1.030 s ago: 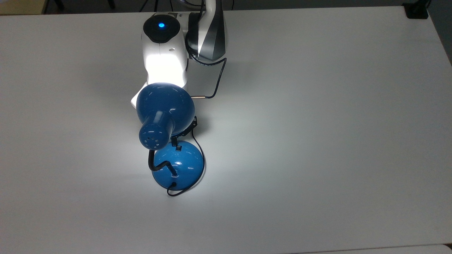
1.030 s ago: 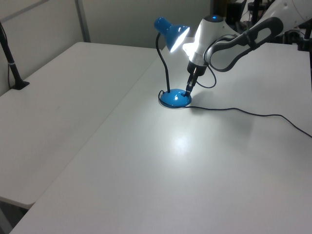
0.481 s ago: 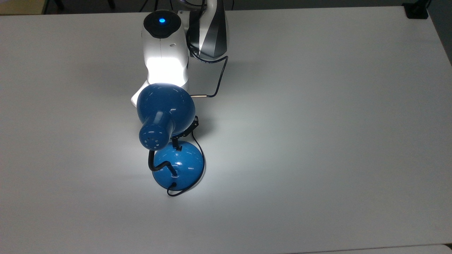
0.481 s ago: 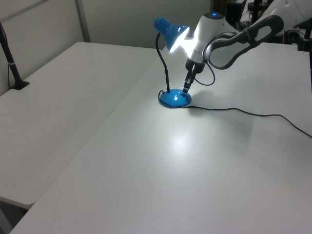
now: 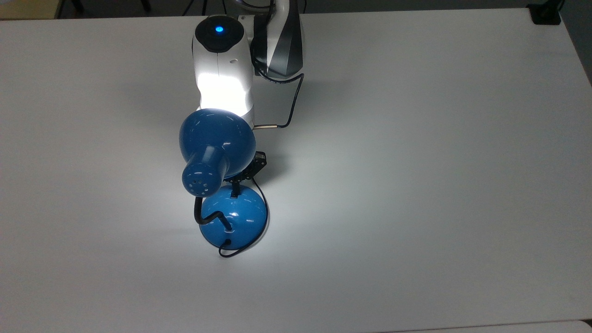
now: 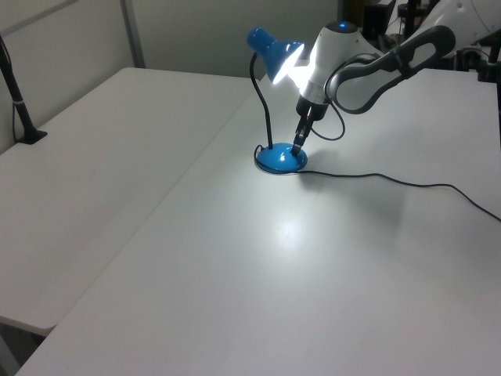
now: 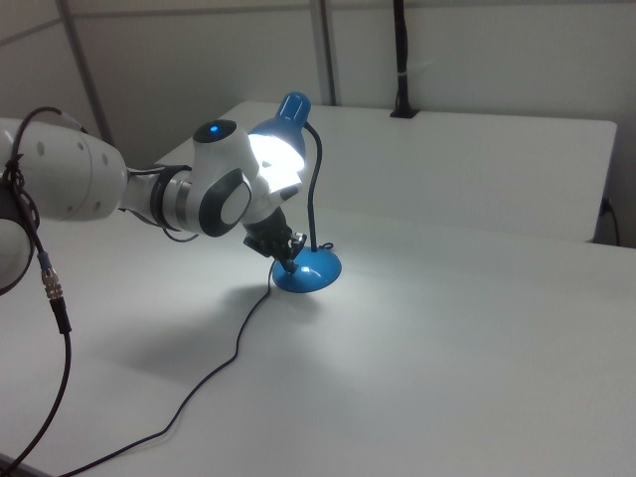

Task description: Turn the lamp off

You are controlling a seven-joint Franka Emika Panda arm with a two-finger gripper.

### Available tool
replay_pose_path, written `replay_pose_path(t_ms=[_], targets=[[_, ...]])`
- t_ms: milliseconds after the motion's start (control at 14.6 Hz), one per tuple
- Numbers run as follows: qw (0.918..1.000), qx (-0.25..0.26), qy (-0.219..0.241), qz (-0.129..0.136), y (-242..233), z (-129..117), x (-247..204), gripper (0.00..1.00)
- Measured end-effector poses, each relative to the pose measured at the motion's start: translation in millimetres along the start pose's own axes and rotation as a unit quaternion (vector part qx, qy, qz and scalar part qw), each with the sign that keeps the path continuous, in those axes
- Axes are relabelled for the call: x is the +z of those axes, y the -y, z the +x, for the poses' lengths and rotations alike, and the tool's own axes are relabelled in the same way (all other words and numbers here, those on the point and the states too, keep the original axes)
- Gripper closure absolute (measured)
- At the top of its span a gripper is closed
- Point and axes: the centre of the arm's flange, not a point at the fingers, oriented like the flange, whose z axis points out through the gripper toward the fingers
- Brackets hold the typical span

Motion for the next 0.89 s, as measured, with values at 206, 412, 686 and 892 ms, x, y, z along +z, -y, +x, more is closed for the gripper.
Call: replay_pose_path(t_ms=[206,412,686,892], targets=[[1.0000,-0.001,0.005,0.001,1,-3,6,0.99],[1.0000,-0.002,0.009,0.002,2,-6,8,0.99],[0.9998,-0.007,0.017,0.003,4,-14,11,0.99],[0.9980,0.021,0.059,0.010,4,-25,-11,0.99]])
